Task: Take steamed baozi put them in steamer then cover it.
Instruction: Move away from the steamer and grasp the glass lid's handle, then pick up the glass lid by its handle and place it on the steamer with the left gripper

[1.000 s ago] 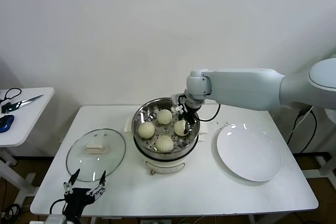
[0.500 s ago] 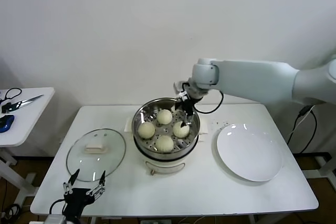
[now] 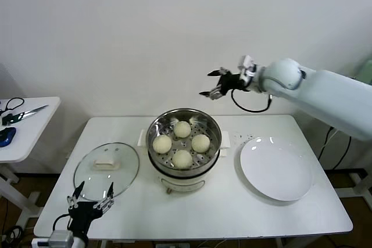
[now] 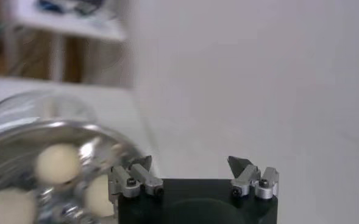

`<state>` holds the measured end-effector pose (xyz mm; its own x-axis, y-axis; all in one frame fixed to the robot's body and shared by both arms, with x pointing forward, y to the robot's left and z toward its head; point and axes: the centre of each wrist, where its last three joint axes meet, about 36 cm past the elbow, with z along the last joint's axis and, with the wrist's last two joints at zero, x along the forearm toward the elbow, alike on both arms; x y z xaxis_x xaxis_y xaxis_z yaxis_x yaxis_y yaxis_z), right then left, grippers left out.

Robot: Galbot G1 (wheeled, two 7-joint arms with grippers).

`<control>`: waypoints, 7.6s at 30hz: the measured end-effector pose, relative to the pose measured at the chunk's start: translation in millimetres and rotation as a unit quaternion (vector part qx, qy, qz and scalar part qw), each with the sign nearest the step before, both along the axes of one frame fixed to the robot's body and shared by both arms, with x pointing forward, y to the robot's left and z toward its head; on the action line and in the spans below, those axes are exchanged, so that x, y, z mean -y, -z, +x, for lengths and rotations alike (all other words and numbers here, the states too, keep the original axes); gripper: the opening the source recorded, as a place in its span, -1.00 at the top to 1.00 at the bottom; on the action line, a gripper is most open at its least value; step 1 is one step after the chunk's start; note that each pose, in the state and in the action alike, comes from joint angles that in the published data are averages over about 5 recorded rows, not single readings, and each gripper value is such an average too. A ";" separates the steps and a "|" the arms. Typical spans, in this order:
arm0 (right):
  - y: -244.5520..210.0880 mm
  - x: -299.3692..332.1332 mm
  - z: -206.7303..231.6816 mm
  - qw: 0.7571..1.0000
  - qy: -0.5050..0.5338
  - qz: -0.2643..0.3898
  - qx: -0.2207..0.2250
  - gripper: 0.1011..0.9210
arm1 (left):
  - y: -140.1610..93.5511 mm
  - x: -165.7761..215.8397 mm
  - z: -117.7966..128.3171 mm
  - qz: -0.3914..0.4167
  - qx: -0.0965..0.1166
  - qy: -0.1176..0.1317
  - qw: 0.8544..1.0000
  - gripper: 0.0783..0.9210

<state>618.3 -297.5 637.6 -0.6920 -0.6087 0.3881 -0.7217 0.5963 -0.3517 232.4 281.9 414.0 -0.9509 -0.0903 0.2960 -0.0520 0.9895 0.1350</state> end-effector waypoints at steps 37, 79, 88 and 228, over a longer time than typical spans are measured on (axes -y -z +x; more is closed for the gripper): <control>307.2 92.8 -290.9 0.909 0.303 0.280 0.061 -0.76 | 54.1 -60.4 23.7 0.452 0.116 0.034 0.884 -0.77; 340.9 60.3 -369.5 0.876 0.358 0.312 0.081 -0.76 | 189.0 -106.6 141.7 0.694 0.055 0.110 0.709 -0.77; 343.1 54.1 -373.7 0.873 0.363 0.317 0.080 -0.76 | 197.1 -108.4 147.0 0.697 0.048 0.122 0.705 -0.48; 362.8 48.8 -363.9 0.879 0.375 0.283 0.084 -0.76 | 6.7 246.2 182.5 0.663 0.060 0.119 0.737 0.84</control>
<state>254.4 -346.2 274.8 -0.9995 -0.0203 0.0236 -0.0181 0.9959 0.0892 414.8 35.7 407.3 -0.9987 -0.0509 0.0101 0.0113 -0.0245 0.9996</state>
